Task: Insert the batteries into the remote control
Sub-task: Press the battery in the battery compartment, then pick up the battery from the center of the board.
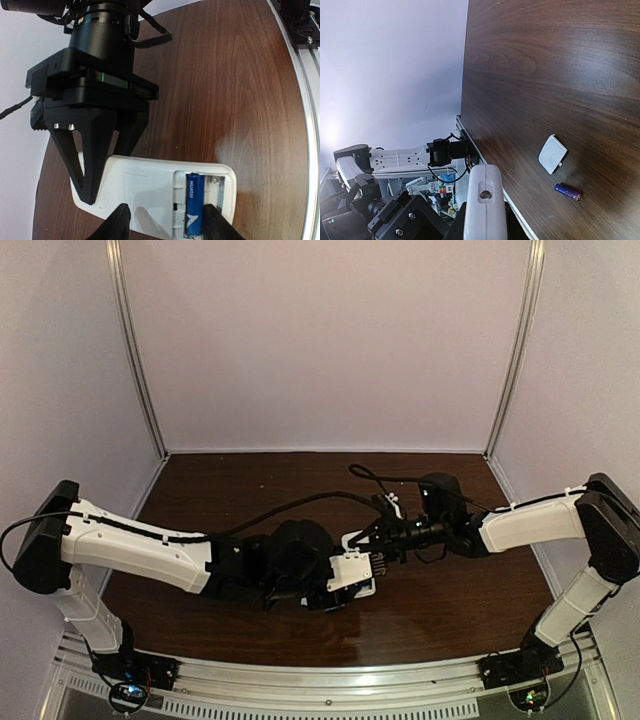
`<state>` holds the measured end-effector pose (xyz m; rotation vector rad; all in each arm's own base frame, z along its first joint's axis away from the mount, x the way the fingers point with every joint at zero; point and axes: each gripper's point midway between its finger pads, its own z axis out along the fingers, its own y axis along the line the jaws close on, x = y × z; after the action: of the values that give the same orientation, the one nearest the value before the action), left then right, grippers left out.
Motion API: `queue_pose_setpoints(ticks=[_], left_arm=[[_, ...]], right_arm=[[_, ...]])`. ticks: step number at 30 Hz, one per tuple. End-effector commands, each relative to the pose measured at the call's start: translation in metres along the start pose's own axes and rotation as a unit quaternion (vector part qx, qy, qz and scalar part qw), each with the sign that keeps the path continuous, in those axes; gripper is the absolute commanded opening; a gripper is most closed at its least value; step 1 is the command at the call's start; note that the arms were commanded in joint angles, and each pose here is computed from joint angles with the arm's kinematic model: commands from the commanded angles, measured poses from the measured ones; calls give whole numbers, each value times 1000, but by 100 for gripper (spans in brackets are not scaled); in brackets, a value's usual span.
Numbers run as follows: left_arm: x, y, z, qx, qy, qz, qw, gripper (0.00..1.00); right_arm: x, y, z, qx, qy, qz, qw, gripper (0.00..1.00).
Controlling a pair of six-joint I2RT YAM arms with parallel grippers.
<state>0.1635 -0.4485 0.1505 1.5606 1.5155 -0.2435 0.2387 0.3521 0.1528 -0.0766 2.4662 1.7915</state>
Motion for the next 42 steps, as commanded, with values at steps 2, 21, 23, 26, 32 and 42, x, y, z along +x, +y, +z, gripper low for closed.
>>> queue_pose_setpoints(ticks=[2,21,23,26,32,42], left_arm=[[6,5,2,-10,23,5,1000,60],[13,-24,-26,96,34,-86,991,54],[26,-29,-14,109,73,-98,987,50],[40,-32,-2,122,107,-115,980,47],[60,-42,15,158,136,-132,969,39],[84,-47,39,169,180,-139,959,34]], right_arm=[[2,12,2,-17,10,-12,1000,0],[-62,-34,-83,34,-136,-46,989,0],[-64,-36,-92,38,-147,-49,987,0],[-62,-33,-102,34,-156,-57,986,0],[-55,-26,-112,21,-161,-71,984,0],[-51,-20,-121,-5,-177,-82,981,0]])
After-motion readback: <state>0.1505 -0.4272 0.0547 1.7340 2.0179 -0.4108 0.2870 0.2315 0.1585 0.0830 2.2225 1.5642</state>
